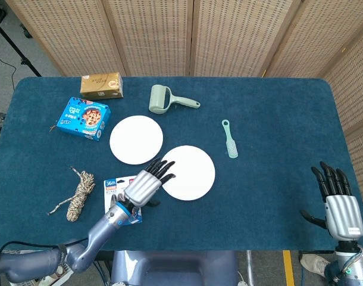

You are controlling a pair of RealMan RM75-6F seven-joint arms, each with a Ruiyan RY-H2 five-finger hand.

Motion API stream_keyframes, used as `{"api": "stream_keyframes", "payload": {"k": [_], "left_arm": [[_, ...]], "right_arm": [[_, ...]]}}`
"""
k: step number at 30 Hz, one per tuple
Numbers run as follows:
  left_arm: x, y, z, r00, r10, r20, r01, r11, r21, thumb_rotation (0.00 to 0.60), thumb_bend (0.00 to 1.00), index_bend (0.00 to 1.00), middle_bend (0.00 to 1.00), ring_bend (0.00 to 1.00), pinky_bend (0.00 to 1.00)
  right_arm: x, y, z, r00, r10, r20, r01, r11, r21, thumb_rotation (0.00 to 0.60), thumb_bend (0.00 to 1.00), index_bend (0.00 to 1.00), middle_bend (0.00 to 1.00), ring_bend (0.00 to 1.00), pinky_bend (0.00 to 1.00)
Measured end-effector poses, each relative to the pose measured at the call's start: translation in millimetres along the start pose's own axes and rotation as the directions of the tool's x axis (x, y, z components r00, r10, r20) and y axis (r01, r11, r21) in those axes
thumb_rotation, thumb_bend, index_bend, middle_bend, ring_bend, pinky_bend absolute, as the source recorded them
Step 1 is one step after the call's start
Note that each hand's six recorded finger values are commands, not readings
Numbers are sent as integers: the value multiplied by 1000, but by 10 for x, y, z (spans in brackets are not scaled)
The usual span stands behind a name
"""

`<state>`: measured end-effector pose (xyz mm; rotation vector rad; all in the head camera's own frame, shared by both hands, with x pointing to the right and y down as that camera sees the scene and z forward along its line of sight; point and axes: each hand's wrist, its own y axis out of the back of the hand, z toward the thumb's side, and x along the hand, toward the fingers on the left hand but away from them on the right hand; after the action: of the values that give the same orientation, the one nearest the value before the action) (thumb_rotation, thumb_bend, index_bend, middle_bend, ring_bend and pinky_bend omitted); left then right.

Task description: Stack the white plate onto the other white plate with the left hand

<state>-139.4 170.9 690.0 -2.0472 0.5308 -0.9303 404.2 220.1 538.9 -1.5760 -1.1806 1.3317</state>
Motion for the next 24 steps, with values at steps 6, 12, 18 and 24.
{"api": "stream_keyframes", "payload": {"k": [6,12,18,24], "left_arm": [[125,-116,22,1000,-3,-6,3,1000,13,600,0,264,0,0,0],[211,-182,30,1000,11,-12,-11,1000,8,600,11,315,0,0,0],[309,-223,87,1000,28,-10,-28,1000,14,600,271,413,0,0,0],[365,-250,149,999,44,-11,-44,999,7,600,406,515,0,0,0]], "right_arm": [[-17,-3,-31,1000,4,9,-4,1000,-3,600,0,0,0,0,0],[-29,-4,-43,1000,6,11,-6,1000,-8,600,0,0,0,0,0],[-29,11,-48,1000,4,12,-4,1000,-14,600,0,0,0,0,0],[-22,29,-52,1000,2,12,-1,1000,-18,600,0,0,0,0,0]]}}
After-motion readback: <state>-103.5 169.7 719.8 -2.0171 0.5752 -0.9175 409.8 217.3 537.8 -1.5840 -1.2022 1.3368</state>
